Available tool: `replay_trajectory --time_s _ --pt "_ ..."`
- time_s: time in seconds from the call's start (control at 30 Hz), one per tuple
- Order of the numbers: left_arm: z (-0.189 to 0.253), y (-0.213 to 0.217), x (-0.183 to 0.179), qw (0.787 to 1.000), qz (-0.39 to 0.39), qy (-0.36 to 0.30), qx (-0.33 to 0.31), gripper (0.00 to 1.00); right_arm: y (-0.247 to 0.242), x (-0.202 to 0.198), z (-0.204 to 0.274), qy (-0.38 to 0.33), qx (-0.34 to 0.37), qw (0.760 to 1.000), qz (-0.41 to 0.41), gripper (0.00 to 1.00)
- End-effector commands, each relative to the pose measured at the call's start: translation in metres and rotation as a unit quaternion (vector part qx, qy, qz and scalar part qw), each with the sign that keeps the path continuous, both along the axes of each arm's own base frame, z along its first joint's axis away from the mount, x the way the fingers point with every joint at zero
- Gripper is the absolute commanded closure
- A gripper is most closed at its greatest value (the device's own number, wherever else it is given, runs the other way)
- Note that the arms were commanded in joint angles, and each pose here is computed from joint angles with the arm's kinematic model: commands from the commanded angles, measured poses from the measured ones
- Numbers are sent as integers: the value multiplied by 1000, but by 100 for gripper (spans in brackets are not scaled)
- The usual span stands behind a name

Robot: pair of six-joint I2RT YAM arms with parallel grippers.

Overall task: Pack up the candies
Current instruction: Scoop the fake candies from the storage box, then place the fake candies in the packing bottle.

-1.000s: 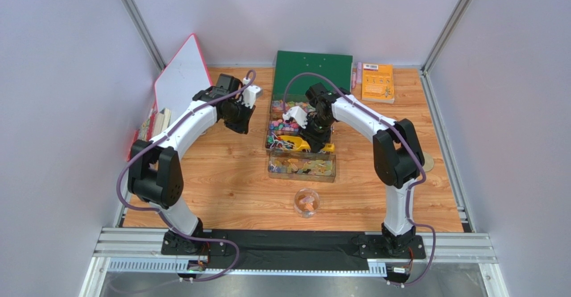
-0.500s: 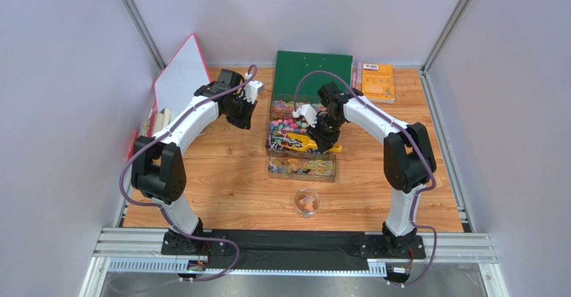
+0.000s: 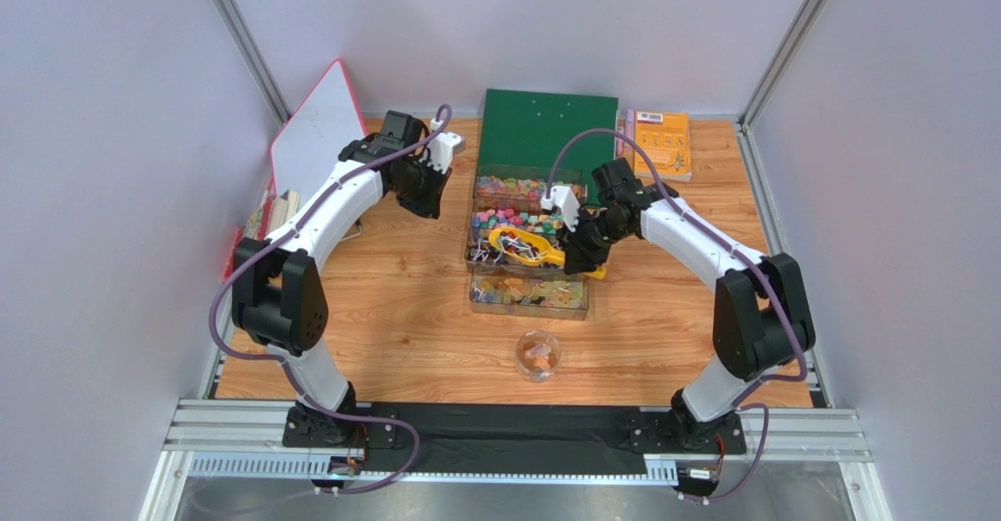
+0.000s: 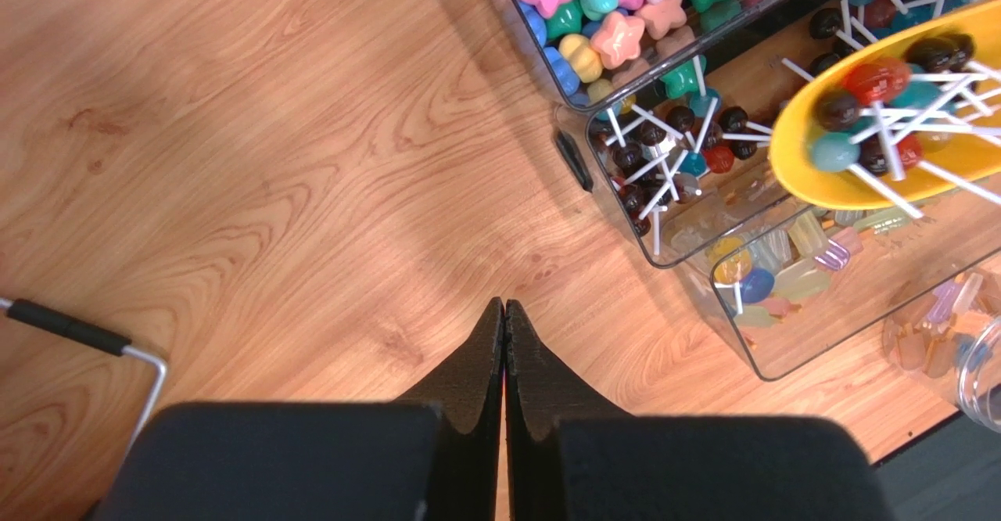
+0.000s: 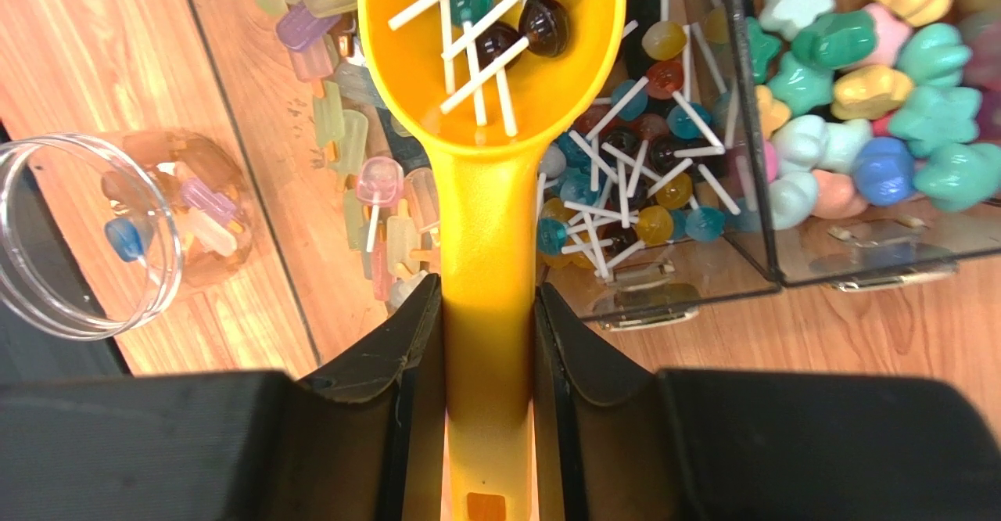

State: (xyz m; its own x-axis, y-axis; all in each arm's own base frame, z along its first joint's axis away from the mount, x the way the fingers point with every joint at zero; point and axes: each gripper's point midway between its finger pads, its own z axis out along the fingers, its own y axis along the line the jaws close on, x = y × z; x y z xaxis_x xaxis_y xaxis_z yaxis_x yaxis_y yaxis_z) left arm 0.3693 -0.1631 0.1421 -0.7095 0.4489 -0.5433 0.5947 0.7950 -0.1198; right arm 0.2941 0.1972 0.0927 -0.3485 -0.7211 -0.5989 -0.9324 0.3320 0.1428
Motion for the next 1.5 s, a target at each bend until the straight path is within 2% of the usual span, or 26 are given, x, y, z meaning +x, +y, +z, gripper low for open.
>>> replay_trajectory --time_s 0.0,0.07,0.1,0.17,0.2,0.3,0.47,0.6,0.83,0.97,1.1,1.13,1.23,1.47 --pt "21 -1 11 1000 -11 -28 -2 100 13 14 55 -74 77 994 7 100" --pt "28 -1 15 999 -12 -42 -1 100 5 6 64 -82 66 994 25 100" --pt "33 -1 16 999 -14 -49 -3 96 -5 -7 65 -81 48 995 42 100" --pt "35 -2 15 998 -19 -55 -5 70 -15 -22 66 -84 28 994 62 100" --pt "40 -1 13 998 -20 -61 -8 42 -24 -38 66 -70 11 995 72 100" --pt "42 1 3 997 -21 -67 -10 0 -45 -66 67 -60 -26 993 103 100" --pt "23 10 -21 999 -24 -44 0 0 -67 -100 75 -58 -63 987 139 100" --pt "6 18 -34 999 -14 -29 13 0 -93 -132 69 -42 -130 975 176 100" --pt "-19 32 -40 996 -6 -24 81 0 -119 -164 59 -40 -219 950 219 100" --pt "-27 32 -41 995 -3 -24 100 0 -127 -161 59 -50 -280 934 218 100" --pt "-23 34 -39 994 5 -40 104 0 -121 -158 61 -47 -312 926 207 100" --pt "-20 35 -38 993 10 -45 105 0 -128 -151 64 -62 -345 914 204 100" --pt "-14 37 -35 993 18 -57 106 0 -132 -147 64 -78 -386 895 211 100" --pt "-4 43 -31 990 35 -82 114 0 -131 -147 75 -97 -429 871 219 100"
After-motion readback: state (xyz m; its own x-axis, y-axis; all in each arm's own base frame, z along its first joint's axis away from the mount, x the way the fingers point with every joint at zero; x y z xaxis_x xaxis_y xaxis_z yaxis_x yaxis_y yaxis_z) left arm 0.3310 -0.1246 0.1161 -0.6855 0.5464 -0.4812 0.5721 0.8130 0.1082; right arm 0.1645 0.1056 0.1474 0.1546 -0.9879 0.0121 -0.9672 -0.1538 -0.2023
